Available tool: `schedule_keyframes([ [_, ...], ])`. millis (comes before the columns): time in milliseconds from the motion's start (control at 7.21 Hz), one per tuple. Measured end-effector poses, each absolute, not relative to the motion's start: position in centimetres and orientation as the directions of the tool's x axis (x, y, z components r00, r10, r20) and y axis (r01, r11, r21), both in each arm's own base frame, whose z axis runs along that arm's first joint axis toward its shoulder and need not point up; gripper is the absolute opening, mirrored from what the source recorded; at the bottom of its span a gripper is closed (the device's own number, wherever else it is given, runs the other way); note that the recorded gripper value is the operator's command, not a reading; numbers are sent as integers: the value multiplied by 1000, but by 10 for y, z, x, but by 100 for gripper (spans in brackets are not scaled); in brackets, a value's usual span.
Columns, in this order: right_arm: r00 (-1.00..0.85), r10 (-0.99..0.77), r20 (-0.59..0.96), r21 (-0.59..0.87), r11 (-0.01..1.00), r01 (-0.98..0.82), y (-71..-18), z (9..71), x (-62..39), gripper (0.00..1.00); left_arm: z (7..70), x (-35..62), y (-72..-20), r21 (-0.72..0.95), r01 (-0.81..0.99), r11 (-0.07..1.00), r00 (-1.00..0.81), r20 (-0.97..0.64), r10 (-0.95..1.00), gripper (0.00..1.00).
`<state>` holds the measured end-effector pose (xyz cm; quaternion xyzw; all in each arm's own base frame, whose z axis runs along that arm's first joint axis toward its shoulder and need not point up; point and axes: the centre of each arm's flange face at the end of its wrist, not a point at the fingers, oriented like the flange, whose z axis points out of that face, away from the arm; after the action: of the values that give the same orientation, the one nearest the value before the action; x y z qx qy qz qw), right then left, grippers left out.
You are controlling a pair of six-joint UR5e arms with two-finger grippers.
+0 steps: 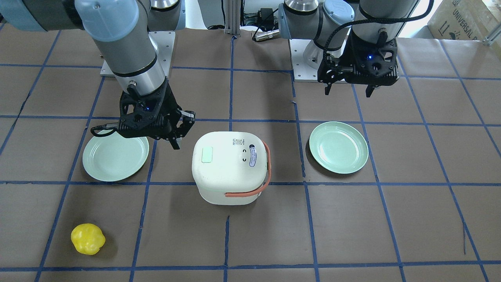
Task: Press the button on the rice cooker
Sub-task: 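Move the right gripper over the rice cooker's green lid button, then press down on the green lid button with the right gripper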
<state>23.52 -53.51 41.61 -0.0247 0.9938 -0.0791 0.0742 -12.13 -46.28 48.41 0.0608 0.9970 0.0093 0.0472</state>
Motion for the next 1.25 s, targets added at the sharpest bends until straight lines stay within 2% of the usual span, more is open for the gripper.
schedule_keyframes([
  [554,-983,-112,-146,-159,983,-88,-555,404,275,7,484,-121,-463,25,120,992,-988,-93,122,100],
  [1248,-982,-111,-153,-120,988,-93,-551,385,281,7,484,-121,-463,24,120,992,-988,-93,122,100],
])
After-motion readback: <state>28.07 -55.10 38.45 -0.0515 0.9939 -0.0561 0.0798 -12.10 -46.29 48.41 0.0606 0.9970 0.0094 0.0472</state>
